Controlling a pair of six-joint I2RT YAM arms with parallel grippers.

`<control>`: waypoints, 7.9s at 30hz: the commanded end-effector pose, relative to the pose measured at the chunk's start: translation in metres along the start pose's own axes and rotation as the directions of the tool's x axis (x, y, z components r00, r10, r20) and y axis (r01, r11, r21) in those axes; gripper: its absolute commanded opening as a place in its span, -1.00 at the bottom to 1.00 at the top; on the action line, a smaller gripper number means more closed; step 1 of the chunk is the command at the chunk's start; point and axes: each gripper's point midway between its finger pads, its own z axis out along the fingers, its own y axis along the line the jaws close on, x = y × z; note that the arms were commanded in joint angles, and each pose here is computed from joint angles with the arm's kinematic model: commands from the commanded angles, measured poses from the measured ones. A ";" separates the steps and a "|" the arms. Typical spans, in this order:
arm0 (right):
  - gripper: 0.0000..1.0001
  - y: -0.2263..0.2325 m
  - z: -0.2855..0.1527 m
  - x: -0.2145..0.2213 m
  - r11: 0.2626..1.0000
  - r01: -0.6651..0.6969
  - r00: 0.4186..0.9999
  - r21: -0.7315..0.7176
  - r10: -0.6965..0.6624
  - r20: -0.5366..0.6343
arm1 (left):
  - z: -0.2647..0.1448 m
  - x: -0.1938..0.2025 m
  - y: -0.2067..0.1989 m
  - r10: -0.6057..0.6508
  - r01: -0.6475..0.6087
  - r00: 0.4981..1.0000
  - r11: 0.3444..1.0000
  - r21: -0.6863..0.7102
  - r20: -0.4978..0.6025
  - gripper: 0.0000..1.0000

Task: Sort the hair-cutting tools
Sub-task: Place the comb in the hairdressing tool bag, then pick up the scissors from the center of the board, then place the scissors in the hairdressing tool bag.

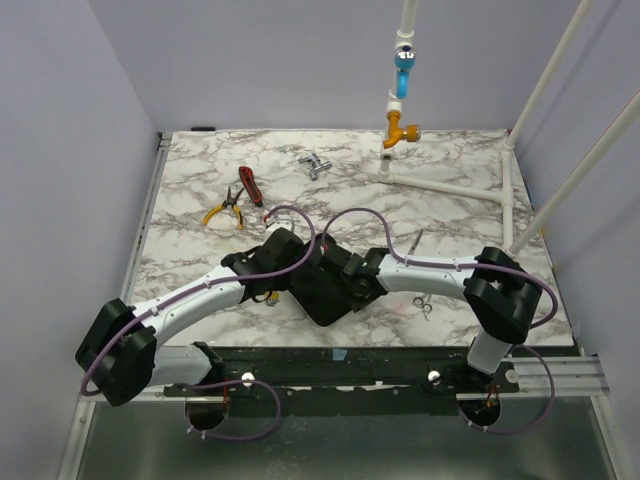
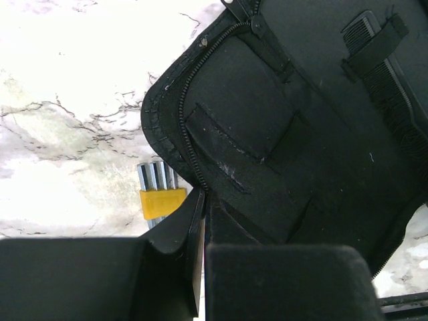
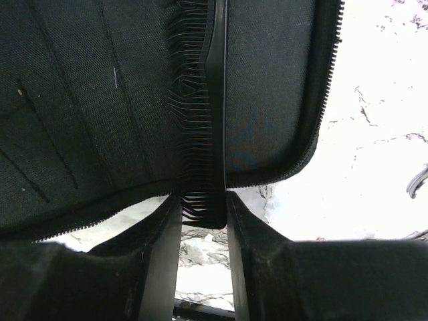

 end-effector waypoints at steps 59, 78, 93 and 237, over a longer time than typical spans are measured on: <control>-0.59 -0.028 0.031 -0.073 0.994 -0.020 0.953 0.112 -0.015 0.304 | 0.004 0.022 -0.027 0.071 -0.062 0.996 0.986 0.154 -0.056 -1.00; 0.23 -0.030 -0.008 -0.058 0.974 -0.225 0.909 -0.012 0.215 0.357 | 0.005 0.023 -0.017 -0.001 0.004 0.999 0.997 0.075 -0.049 -0.93; 0.33 -0.048 -0.029 0.000 0.778 -0.613 0.704 -0.140 0.618 0.351 | 0.017 0.027 -0.028 -0.208 0.211 0.977 0.973 0.099 -0.037 -0.88; -0.99 0.101 -0.023 0.003 0.908 0.233 0.972 -0.349 -0.213 0.094 | 0.028 0.056 -0.005 -0.357 0.345 0.932 0.925 0.161 0.055 -1.00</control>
